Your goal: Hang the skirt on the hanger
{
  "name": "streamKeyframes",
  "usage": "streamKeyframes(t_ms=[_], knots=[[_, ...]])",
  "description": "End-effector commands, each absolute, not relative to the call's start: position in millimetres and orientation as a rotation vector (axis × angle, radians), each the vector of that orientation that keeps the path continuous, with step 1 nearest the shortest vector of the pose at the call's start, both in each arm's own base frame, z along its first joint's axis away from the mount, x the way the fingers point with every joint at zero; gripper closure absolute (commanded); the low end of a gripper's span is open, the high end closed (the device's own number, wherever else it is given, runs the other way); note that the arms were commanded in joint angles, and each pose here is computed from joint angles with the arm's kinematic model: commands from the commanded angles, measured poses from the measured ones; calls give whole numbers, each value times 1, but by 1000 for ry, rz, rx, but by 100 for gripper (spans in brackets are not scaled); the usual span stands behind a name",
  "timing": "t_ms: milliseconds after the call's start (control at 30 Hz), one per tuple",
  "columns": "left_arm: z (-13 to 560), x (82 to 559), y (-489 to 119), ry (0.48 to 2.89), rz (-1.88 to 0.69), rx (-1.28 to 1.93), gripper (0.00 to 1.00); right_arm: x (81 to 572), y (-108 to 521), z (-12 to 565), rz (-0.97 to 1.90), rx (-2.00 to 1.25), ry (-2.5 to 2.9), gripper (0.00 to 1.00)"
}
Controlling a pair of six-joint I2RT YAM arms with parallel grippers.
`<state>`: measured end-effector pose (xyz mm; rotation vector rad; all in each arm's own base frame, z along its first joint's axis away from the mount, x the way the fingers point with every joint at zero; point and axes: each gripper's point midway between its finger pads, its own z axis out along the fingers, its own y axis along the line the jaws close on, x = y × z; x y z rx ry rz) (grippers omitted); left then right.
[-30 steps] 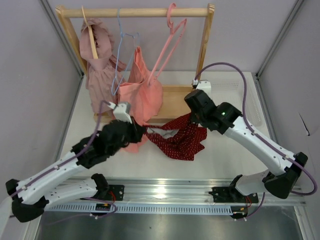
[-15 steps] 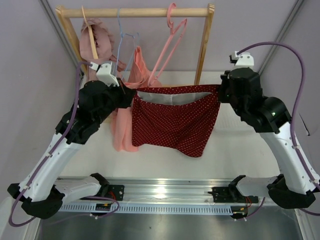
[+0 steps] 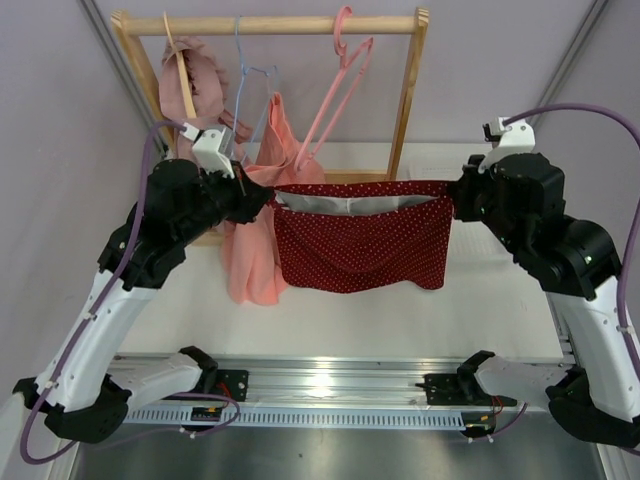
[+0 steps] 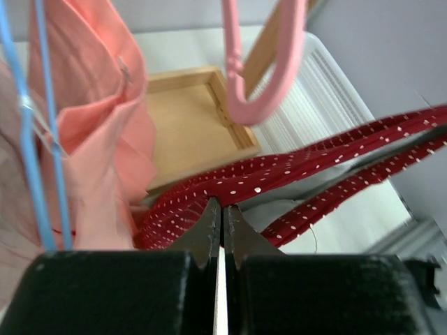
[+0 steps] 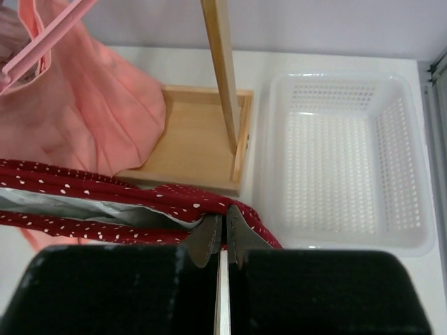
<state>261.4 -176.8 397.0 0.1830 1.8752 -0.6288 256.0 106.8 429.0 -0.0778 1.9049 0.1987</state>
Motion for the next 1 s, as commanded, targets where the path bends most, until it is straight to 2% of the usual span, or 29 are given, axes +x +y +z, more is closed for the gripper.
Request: streamKeyframes(t_ms=[0, 100, 233, 433, 533, 567, 633, 767, 900, 967], knots=[[408, 228, -175, 1835, -714, 300, 100, 228, 93, 440, 269, -49, 1870, 100], [416, 205, -176, 1797, -781, 354, 100, 211, 92, 448, 336, -60, 1855, 100], [459, 175, -165, 1710, -852, 333, 100, 184, 92, 479, 458, -78, 1797, 100], [477, 166, -165, 1706, -907, 298, 100, 183, 104, 485, 514, -94, 1834, 100], [456, 181, -167, 1775, -866, 267, 100, 201, 110, 461, 458, -89, 1907, 100], [432, 193, -174, 1844, -854, 268, 100, 211, 117, 450, 439, -103, 1941, 100], [421, 206, -182, 1856, -860, 264, 100, 231, 131, 414, 402, -130, 2029, 100], [360, 246, -196, 1974, -855, 235, 100, 283, 136, 343, 377, -90, 2179, 100], [300, 291, -200, 2091, -805, 194, 100, 323, 142, 299, 417, -68, 2239, 100], [294, 303, -201, 2090, -780, 185, 100, 334, 143, 287, 419, -51, 2256, 100]])
